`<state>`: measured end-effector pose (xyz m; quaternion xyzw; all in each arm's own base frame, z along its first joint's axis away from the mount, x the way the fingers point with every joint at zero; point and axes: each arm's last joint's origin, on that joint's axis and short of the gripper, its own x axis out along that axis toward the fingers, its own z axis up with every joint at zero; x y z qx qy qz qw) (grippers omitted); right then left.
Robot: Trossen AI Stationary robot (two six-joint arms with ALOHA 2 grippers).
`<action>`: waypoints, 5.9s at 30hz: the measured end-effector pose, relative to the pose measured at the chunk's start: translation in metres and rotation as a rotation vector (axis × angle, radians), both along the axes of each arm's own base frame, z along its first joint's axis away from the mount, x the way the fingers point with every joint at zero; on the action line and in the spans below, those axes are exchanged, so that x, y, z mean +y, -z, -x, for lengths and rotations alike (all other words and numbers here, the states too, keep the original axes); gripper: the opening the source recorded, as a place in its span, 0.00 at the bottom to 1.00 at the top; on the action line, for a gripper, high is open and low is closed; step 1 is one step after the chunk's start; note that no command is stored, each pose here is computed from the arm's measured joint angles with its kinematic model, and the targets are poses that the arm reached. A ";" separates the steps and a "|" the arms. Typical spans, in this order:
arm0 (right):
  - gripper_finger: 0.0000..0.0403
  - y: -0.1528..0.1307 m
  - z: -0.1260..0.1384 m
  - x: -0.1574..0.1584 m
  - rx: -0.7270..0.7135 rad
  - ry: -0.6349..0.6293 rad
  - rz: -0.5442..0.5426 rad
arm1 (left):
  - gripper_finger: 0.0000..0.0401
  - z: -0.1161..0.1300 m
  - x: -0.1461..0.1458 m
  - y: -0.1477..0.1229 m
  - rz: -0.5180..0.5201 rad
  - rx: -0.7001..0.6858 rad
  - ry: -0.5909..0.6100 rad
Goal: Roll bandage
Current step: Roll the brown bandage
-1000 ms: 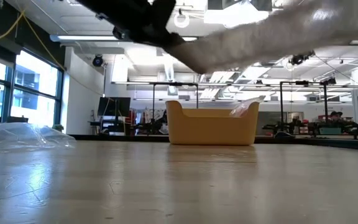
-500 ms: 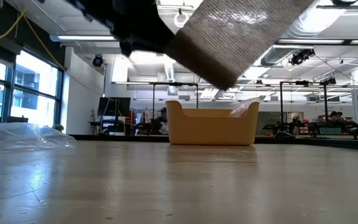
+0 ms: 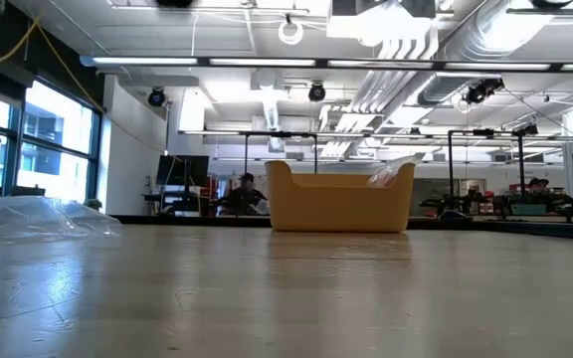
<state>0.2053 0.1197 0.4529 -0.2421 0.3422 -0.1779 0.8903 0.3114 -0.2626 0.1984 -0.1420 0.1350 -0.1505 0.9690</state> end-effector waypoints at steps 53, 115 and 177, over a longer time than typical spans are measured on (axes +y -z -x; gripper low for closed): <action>0.49 0.189 -0.029 -0.019 -0.060 -0.680 -0.631 | 0.01 -0.006 -0.024 -0.112 -0.457 -0.394 -0.484; 0.00 0.233 0.037 0.117 -0.059 -0.677 -0.576 | 0.01 0.008 0.126 0.056 -0.388 0.257 -0.955; 0.52 0.267 -0.025 -0.021 -0.109 -0.441 -0.800 | 0.01 -0.061 -0.008 -0.013 -0.226 -0.111 -0.449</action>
